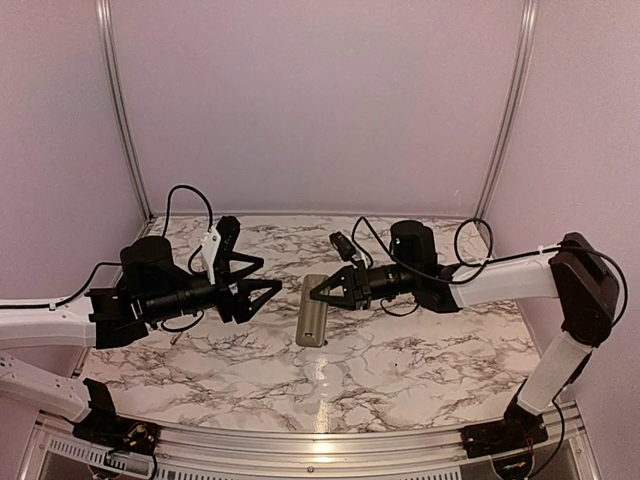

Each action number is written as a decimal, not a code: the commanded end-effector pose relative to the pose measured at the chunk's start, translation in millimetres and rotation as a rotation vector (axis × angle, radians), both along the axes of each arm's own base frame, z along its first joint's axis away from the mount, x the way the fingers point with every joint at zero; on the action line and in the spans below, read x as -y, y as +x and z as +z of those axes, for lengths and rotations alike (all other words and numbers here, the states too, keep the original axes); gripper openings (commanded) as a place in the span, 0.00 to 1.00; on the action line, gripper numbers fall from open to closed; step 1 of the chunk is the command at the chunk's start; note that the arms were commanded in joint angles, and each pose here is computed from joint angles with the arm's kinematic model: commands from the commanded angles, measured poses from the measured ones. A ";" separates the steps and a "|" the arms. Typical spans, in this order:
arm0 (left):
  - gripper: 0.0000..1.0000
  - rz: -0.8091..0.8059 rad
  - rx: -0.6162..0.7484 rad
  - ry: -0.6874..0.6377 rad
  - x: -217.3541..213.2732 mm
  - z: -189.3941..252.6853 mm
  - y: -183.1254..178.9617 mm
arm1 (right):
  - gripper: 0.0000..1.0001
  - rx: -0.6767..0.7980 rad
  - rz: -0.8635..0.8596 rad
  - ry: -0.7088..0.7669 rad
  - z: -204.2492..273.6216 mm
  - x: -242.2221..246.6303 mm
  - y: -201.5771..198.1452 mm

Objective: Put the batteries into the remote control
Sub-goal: Remove the battery cover from the remote control, then pick up the battery from the center of the board.

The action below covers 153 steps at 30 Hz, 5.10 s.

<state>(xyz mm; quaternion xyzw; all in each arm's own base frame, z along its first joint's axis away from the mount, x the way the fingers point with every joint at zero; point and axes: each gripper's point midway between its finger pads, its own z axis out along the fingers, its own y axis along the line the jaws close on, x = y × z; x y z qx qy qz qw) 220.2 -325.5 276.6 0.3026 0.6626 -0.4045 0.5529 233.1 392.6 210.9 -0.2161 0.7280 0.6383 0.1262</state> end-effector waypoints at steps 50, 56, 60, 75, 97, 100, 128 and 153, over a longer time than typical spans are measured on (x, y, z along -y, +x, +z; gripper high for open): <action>0.34 -0.305 0.392 0.807 34.4 -120.1 -69.3 | 0.00 -0.207 0.138 -0.008 -33.3 -35.4 -40.7; 0.36 -0.334 0.408 0.831 35.0 -124.4 -72.0 | 0.00 -0.217 0.147 0.000 -32.6 -35.3 -42.2; 0.36 -0.274 0.450 0.842 33.7 -119.1 -63.7 | 0.00 -0.241 0.153 0.003 -34.0 -35.0 -43.7; 0.31 -0.110 0.536 0.721 29.0 -71.1 -50.6 | 0.00 -0.327 0.140 -0.005 -54.8 -34.6 -43.9; 0.31 -0.197 0.480 0.815 20.9 -101.6 -61.5 | 0.00 -0.291 0.108 0.044 -32.8 -23.2 -29.2; 0.31 -0.205 0.475 0.817 23.6 -104.2 -61.7 | 0.00 -0.296 0.109 0.056 -29.6 -23.1 -29.3; 0.55 -0.039 0.333 0.655 16.6 -75.5 -42.3 | 0.00 -0.308 0.006 0.070 -46.7 -0.7 -3.2; 0.78 0.225 -0.212 0.470 -15.3 -98.4 34.9 | 0.00 -0.019 -0.147 -0.050 -48.7 54.0 30.4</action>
